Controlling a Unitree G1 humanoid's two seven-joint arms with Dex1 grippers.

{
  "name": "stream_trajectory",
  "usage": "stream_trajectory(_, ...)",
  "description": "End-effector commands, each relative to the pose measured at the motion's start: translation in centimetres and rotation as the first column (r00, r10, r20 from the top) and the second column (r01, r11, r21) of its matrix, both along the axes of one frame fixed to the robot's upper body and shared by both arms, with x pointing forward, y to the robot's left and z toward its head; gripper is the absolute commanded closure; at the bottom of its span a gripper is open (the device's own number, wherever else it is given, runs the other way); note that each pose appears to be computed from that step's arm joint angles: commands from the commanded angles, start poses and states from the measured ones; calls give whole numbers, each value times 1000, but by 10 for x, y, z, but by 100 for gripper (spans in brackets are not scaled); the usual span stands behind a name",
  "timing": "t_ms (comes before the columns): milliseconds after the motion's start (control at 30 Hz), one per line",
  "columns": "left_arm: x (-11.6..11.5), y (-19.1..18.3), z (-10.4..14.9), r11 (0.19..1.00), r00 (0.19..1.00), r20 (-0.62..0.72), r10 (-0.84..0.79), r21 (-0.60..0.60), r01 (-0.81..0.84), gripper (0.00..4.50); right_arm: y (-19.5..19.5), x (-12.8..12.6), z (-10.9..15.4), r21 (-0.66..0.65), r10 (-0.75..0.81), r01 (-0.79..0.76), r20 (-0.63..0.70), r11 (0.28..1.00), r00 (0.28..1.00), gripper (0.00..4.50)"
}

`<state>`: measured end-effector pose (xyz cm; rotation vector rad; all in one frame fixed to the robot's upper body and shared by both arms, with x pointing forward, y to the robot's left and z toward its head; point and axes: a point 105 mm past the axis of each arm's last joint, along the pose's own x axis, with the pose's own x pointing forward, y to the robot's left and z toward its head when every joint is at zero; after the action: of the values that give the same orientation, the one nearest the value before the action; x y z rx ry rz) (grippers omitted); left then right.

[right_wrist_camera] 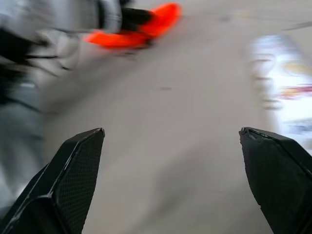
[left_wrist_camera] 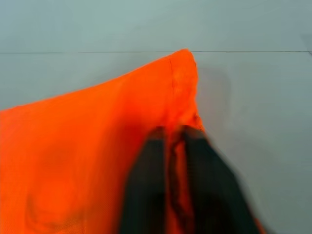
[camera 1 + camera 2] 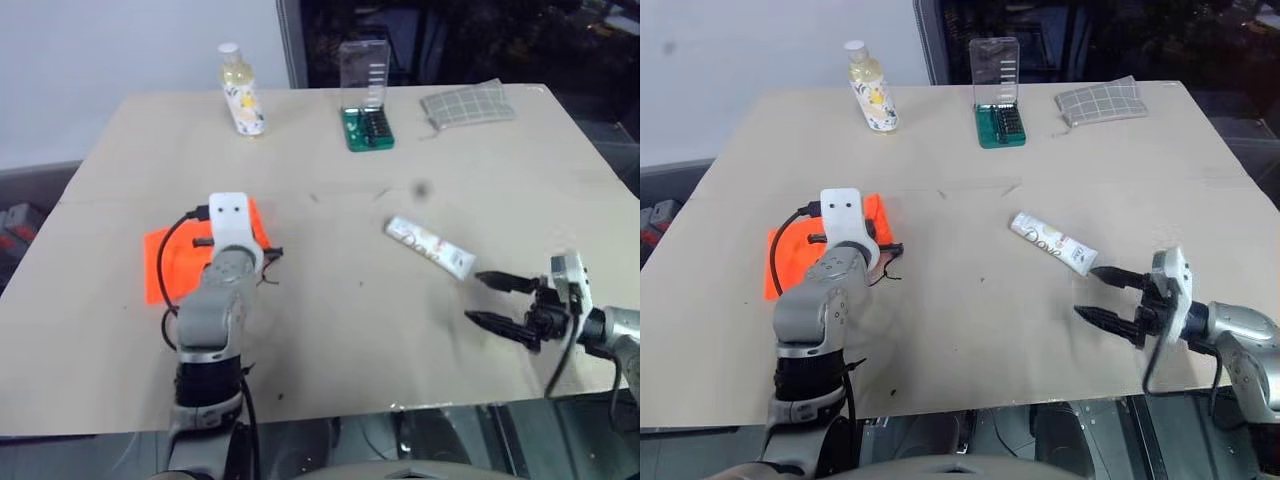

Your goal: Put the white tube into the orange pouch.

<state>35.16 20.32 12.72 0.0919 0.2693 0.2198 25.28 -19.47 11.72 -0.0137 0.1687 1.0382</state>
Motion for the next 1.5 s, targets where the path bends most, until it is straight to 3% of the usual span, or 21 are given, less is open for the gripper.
stream_trajectory(33, -12, 1, 12, 998, 998, 39, -40, 42, 39, 444, -1, 17, 4, -110, -57, 72, 128, 991, 990, 0)
stream_trajectory(167, -26, 3, 7, 994, 997, 11, -81, 77, 80, 444, 6, 30, -8, -232, -46, 89, 183, 969, 982, 0)
stream_trajectory(533, -56, -24, 17, 939, 938, 75, -339, 92, 332, 444, 10, 76, -10, -253, -151, 206, 219, 945, 964, 0)
stream_trajectory(867, -63, -20, 15, 934, 935, 66, -349, 109, 341, 444, 19, 71, -44, -348, -53, 57, 22, 936, 998, 0)
stream_trajectory(967, -64, -18, 16, 935, 935, 73, -347, 108, 339, 450, 17, 74, -44, -360, -68, 77, 38, 930, 997, 84)
stream_trajectory(1167, -72, -22, 9, 899, 909, 44, -414, 178, 401, 450, 13, 76, -42, -367, -84, 100, 57, 925, 995, 315)
stream_trajectory(1300, -75, -25, 3, 895, 900, 46, -433, 143, 423, 450, 16, 77, -35, -375, -61, 99, 111, 922, 992, 445)
stream_trajectory(1500, -79, -40, 11, 862, 858, 97, -505, 109, 495, 450, 54, 66, 3, -344, 130, -46, 225, 938, 966, 445)
